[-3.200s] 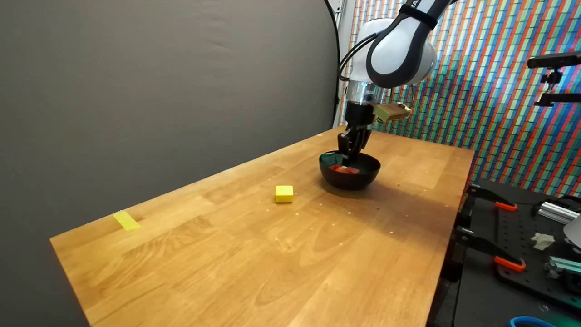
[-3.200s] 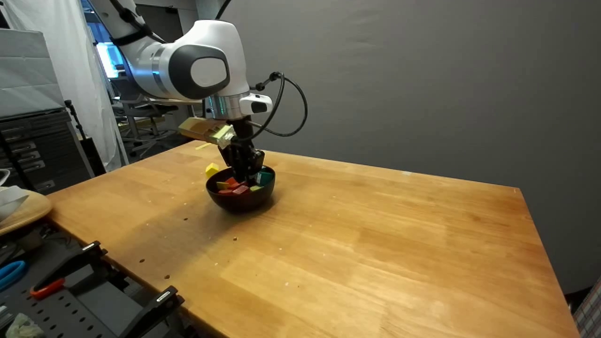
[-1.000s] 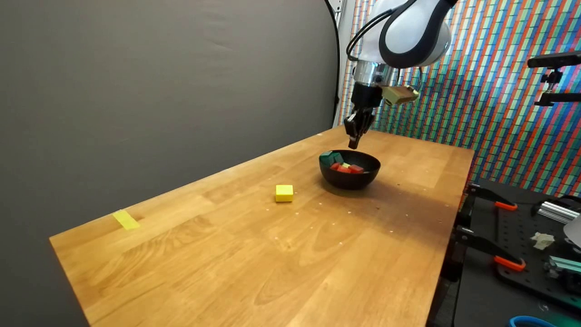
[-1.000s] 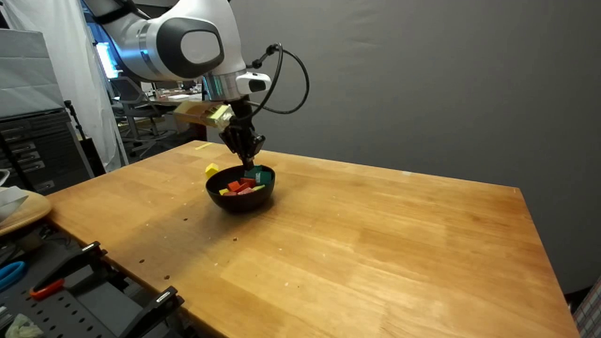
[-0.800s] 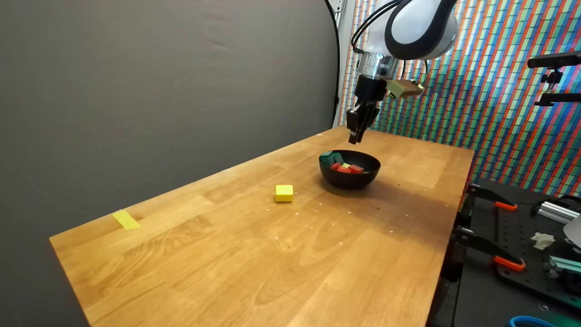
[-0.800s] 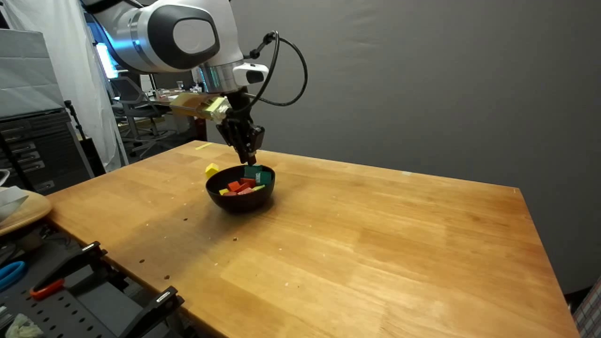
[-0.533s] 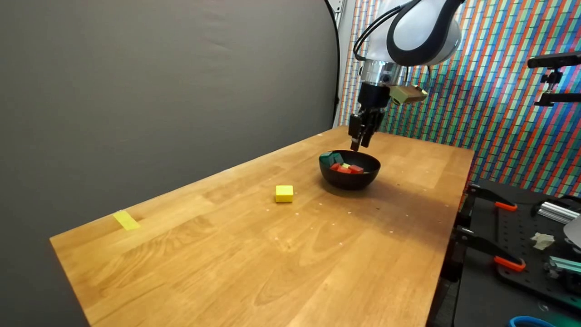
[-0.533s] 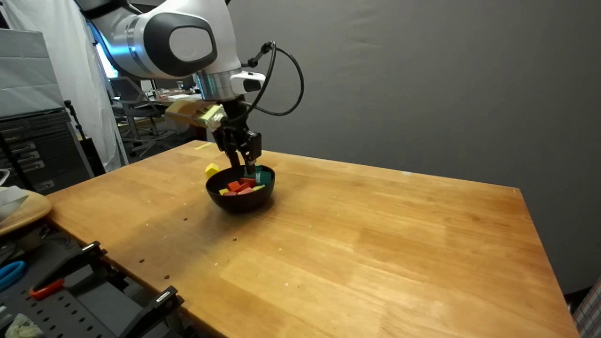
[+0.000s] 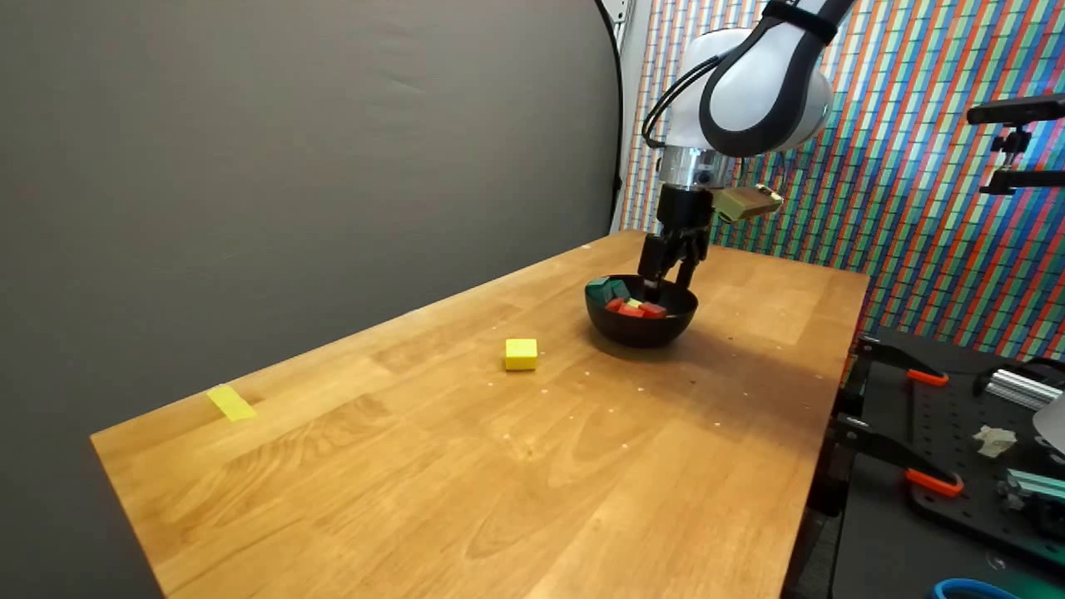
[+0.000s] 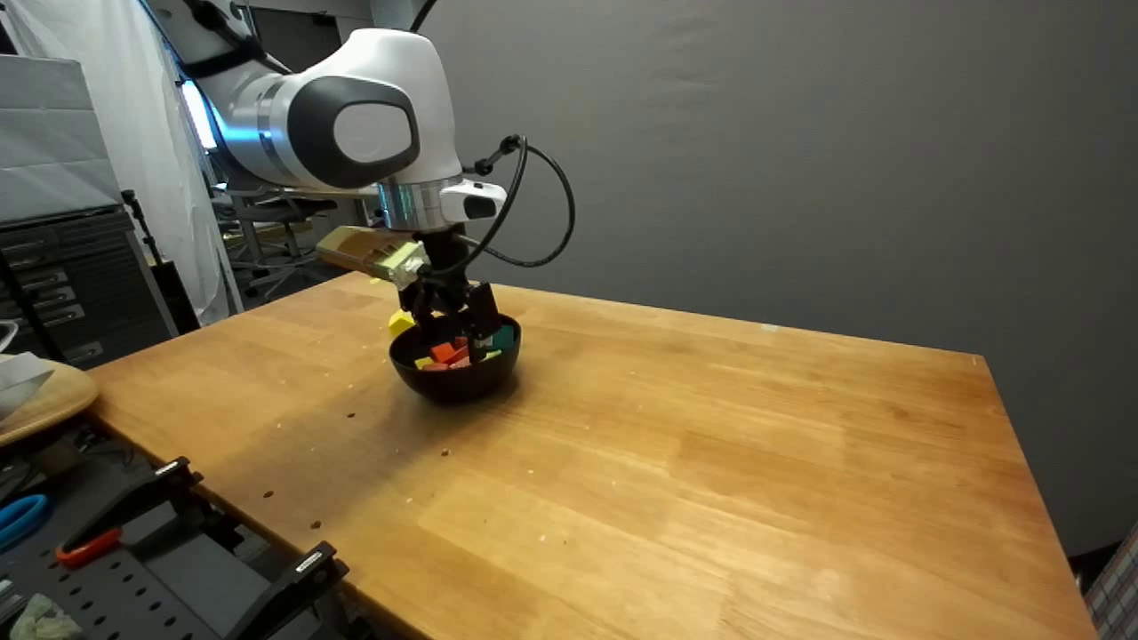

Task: Move the blocks in the black bowl and put them around the bowl

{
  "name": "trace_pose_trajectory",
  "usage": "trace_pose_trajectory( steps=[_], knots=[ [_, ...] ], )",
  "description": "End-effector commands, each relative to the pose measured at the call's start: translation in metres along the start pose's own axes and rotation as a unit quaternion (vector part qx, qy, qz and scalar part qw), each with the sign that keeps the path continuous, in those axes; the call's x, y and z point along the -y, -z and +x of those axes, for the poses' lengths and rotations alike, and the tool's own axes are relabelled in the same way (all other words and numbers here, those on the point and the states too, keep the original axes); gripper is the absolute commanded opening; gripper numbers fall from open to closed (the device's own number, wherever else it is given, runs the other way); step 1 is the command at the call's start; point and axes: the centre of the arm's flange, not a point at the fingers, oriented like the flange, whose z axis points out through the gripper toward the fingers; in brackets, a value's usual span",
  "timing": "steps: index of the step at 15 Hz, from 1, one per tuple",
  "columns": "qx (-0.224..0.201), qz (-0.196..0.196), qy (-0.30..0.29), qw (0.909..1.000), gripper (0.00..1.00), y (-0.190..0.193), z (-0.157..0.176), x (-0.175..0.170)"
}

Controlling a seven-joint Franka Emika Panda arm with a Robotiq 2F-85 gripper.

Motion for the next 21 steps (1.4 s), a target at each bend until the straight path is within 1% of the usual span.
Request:
trace_pose_trajectory(
  steps=[1,2,4,6,7,8,9,11,12,13,14,15,17,18,19,21],
  knots=[
    [-0.006,0.004,-0.001,1.0000,0.69,-0.008,0.014,-0.007],
    [-0.007,0.004,-0.004,1.0000,0.60,-0.007,0.014,-0.010],
    [-0.011,0.004,-0.008,0.9999,0.50,-0.005,0.017,-0.013],
    [-0.016,0.004,-0.005,0.9999,0.56,0.000,0.021,-0.010],
    [-0.018,0.003,-0.003,0.9998,0.63,0.001,0.023,-0.009],
    [-0.020,0.003,-0.002,0.9998,0.63,0.003,0.025,-0.009],
    [-0.023,0.002,-0.001,0.9997,0.70,0.005,0.027,-0.009],
    [-0.023,-0.001,-0.001,0.9997,0.68,0.003,0.029,-0.008],
    [-0.022,-0.001,0.000,0.9998,0.70,0.001,0.030,-0.008],
    [-0.020,-0.001,-0.001,0.9998,0.68,-0.002,0.031,-0.007],
    [-0.018,0.000,0.000,0.9998,0.69,-0.004,0.032,-0.007],
    [-0.017,0.000,0.001,0.9999,0.64,-0.006,0.032,-0.006],
    [-0.014,0.000,0.003,0.9999,0.62,-0.011,0.034,-0.004],
    [-0.012,0.001,0.004,0.9999,0.58,-0.013,0.034,-0.003],
    [-0.010,0.000,0.005,0.9999,0.61,-0.015,0.035,-0.003],
    [-0.008,0.000,0.006,1.0000,0.62,-0.018,0.037,-0.003]
  ],
)
